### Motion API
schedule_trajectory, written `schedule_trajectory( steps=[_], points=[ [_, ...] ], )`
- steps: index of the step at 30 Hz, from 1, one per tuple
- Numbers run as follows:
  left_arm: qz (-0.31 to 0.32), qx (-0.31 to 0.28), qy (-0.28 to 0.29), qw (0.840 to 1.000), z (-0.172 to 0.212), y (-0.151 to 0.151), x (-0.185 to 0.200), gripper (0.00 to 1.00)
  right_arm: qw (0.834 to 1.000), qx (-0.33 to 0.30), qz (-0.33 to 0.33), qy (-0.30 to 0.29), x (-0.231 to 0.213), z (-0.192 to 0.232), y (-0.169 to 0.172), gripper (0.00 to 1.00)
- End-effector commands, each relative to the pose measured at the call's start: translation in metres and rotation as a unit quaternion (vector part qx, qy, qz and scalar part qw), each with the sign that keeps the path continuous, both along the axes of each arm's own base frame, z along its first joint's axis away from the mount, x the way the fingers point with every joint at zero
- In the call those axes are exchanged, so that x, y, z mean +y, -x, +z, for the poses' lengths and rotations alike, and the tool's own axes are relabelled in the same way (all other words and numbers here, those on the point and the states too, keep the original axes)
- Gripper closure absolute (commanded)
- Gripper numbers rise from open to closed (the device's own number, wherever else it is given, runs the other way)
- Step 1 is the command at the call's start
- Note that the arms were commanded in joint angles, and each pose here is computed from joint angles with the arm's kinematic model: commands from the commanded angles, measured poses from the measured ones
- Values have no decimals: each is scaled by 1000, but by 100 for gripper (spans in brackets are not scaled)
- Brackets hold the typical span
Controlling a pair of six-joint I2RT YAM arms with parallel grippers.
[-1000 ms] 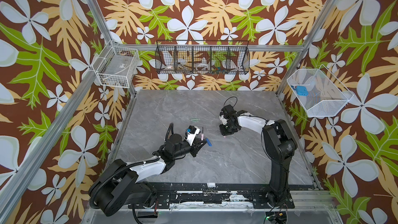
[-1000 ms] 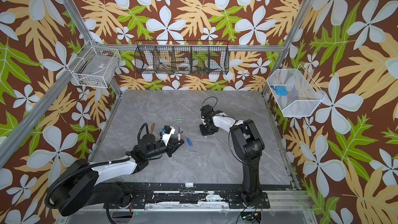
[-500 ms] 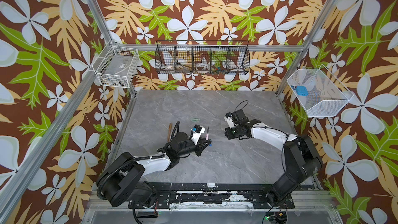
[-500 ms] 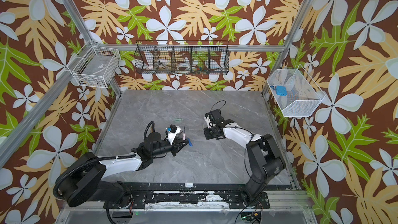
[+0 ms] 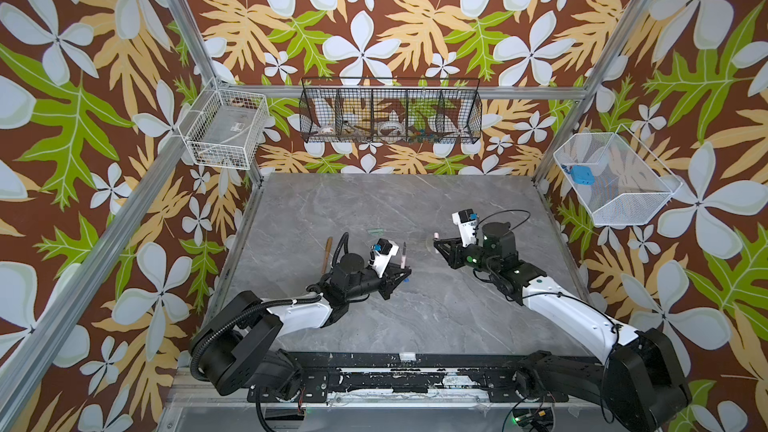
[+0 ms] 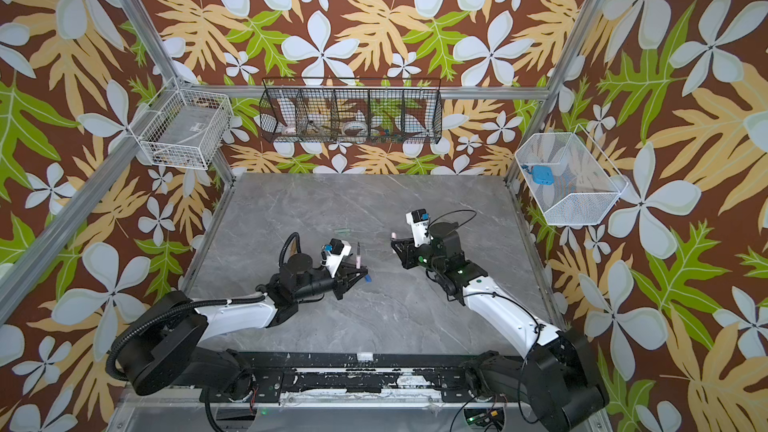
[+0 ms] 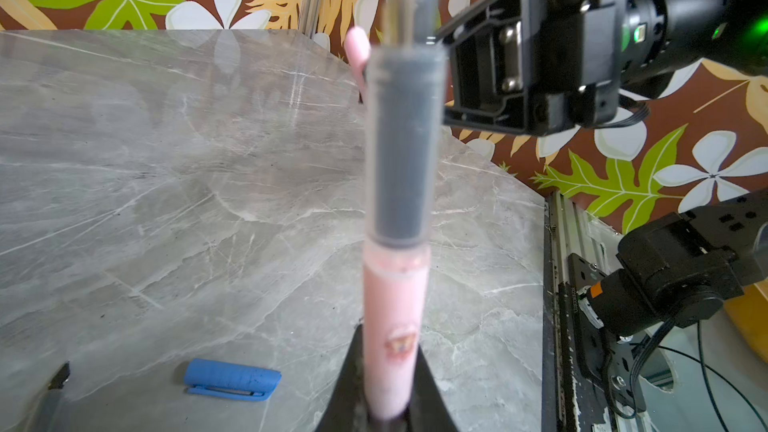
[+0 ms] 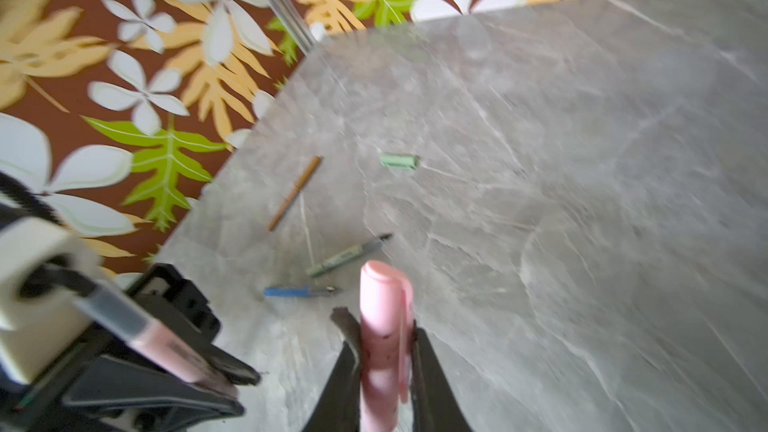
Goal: Insert the pens into the pen caps
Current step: 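Lift the pink cap with the right gripper toward the pen in the left gripper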
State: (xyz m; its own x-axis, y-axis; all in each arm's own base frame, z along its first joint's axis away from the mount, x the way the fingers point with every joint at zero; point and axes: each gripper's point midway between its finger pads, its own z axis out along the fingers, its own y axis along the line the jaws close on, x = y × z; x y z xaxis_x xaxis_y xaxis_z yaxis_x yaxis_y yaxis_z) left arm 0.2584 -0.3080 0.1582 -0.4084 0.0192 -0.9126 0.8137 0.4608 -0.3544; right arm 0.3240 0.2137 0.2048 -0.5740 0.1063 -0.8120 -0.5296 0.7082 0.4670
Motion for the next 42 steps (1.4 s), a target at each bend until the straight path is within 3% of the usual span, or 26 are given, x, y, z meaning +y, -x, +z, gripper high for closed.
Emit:
schedule_trajectory(
  steps=[1,5,12,42],
  points=[
    [-16,-21,24,999,17,6,-5,100,993,-64,38,-94,17,51,2,80],
    [-30,-20,32,999,22,12,-7,100,981,-107,61,-150,28,85,8,80],
    [-41,-19,36,998,26,18,-9,100,973,-133,105,-156,53,106,18,79],
    [-45,-17,31,998,26,21,-9,100,970,-118,147,-153,79,101,27,79]
  ],
)
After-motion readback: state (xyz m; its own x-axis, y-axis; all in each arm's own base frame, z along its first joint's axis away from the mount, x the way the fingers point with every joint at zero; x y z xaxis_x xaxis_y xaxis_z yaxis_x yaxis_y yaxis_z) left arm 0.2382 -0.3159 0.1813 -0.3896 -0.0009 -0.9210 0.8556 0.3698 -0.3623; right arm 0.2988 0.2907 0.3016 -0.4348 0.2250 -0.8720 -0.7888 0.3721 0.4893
